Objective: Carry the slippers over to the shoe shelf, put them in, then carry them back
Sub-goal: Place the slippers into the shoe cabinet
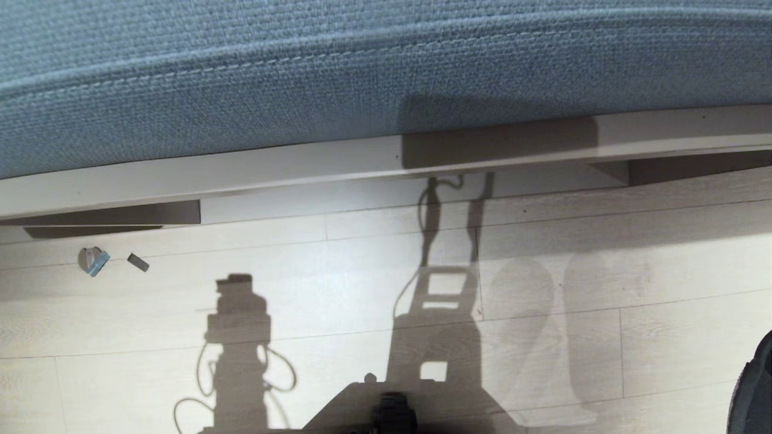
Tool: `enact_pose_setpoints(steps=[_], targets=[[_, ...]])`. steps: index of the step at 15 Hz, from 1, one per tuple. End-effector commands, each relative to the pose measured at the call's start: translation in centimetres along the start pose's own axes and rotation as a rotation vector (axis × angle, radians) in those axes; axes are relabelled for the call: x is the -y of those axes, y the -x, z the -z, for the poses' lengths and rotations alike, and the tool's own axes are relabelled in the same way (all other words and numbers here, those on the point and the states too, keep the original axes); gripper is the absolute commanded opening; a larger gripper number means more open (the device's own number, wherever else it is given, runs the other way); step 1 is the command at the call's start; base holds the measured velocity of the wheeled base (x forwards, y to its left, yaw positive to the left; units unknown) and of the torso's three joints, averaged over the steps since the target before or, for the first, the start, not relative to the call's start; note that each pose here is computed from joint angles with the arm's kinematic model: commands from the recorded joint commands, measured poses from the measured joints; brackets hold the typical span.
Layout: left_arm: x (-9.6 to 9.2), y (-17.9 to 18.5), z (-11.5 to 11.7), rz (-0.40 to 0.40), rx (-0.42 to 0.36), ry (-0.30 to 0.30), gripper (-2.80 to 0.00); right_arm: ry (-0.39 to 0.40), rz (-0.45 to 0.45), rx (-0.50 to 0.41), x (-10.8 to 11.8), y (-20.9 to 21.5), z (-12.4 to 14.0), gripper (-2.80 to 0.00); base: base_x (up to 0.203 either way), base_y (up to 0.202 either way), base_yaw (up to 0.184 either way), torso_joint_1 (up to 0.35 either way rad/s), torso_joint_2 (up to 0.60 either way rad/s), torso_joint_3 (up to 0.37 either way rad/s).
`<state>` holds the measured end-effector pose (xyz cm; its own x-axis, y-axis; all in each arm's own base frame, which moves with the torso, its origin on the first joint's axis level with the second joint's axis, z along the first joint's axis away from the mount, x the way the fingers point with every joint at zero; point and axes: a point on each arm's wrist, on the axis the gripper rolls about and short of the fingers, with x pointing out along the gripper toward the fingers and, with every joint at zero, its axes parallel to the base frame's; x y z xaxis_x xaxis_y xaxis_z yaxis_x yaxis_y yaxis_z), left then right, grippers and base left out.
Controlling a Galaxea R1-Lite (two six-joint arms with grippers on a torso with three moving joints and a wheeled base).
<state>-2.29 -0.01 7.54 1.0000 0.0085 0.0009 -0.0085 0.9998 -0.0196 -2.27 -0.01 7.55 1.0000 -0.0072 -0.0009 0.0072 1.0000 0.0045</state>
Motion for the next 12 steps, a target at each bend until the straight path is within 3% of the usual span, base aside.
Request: enact_pose_setpoints(steps=[1, 6, 10, 12], targets=[[0.00, -0.01, -0.01, -0.001, -0.001, 0.000, -2.80, 0.000, 0.000, -0.001, 0.00, -0.01, 0.00, -2.80, 0.000, 0.000, 0.000, 0.000, 0.00, 0.000], [0.00, -0.01, -0.01, -0.001, -0.001, 0.000, -2.80, 0.000, -0.001, -0.001, 0.00, -0.01, 0.00, -2.80, 0.000, 0.000, 0.000, 0.000, 0.00, 0.000], [0.00, -0.01, -0.01, -0.001, -0.001, 0.000, -2.80, -0.005, 0.001, -0.001, 0.00, -0.01, 0.00, -2.80, -0.177, 0.000, 0.000, 0.001, 0.00, 0.000], [0.00, -0.01, 0.01, -0.001, -0.002, 0.000, -2.80, -0.006, 0.000, 0.001, 0.01, 0.01, -0.04, -2.80, -0.048, 0.000, -0.001, 0.001, 0.00, 0.003]])
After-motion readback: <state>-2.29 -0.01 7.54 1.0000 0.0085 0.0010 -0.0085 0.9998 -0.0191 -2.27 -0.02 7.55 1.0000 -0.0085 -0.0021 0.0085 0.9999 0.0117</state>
